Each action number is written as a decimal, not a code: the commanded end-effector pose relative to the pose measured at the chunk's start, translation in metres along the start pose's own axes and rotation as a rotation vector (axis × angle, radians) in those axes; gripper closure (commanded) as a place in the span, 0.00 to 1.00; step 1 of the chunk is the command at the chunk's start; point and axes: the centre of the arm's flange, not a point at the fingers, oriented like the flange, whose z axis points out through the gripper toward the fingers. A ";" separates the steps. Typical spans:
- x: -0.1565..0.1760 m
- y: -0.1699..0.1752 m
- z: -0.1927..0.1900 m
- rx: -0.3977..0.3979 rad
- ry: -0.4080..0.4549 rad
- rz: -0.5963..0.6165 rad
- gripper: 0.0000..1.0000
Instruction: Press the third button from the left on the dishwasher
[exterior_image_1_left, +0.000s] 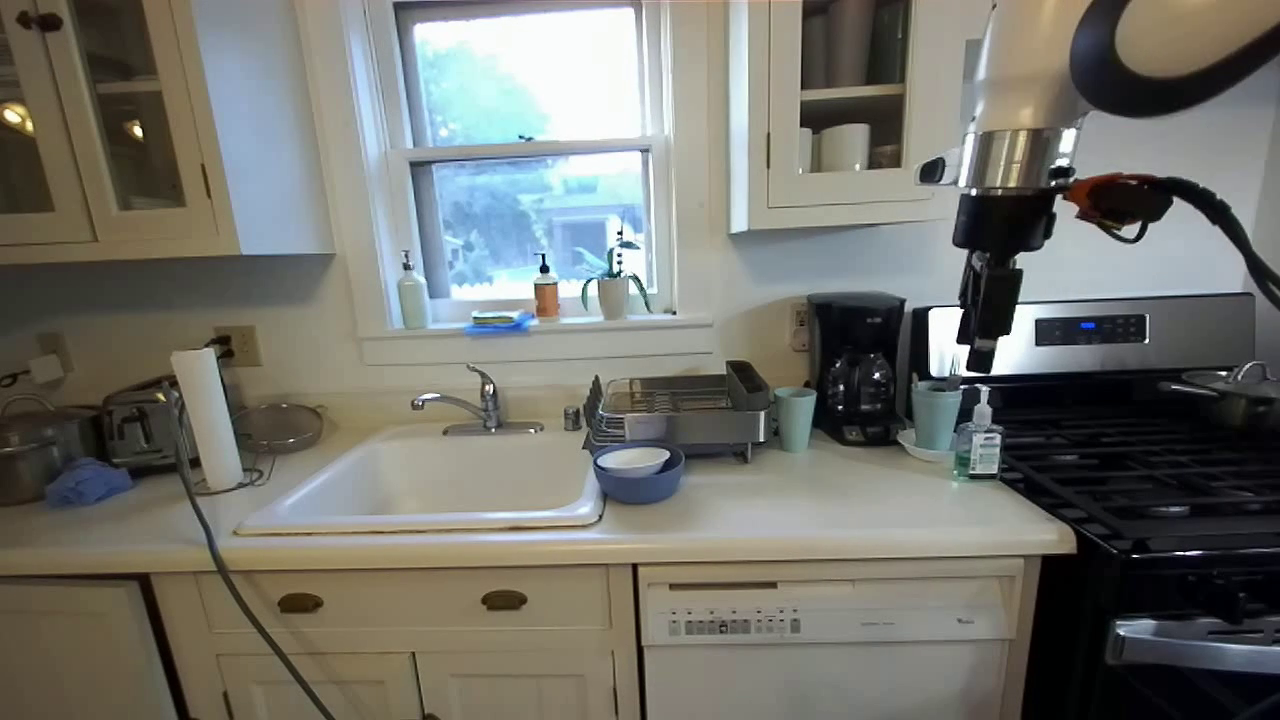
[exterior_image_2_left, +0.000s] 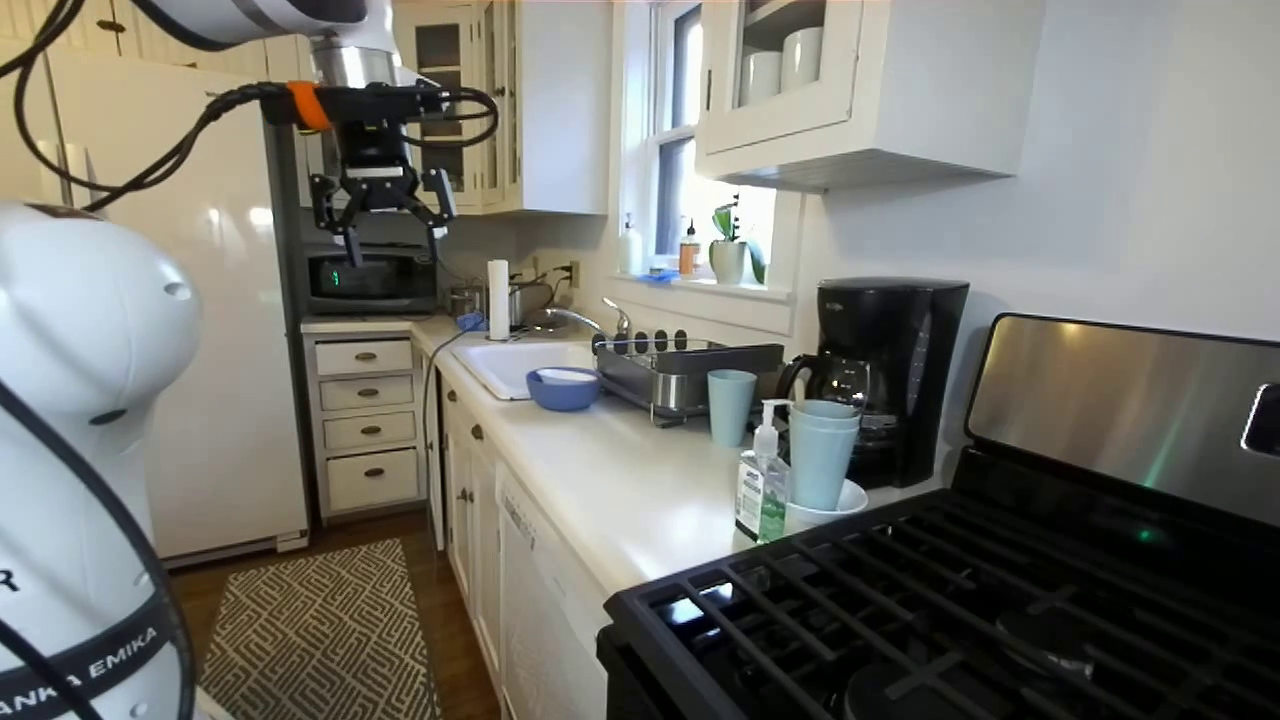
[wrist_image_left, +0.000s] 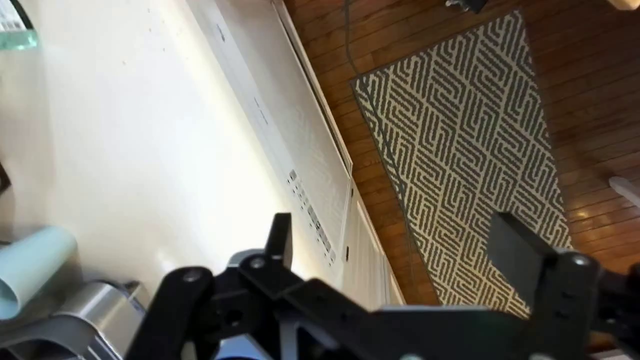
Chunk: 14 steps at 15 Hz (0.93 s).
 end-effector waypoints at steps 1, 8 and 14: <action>0.001 -0.049 0.019 -0.072 0.161 -0.105 0.00; 0.035 -0.110 0.064 -0.240 0.452 -0.367 0.00; 0.065 -0.130 0.116 -0.405 0.543 -0.537 0.00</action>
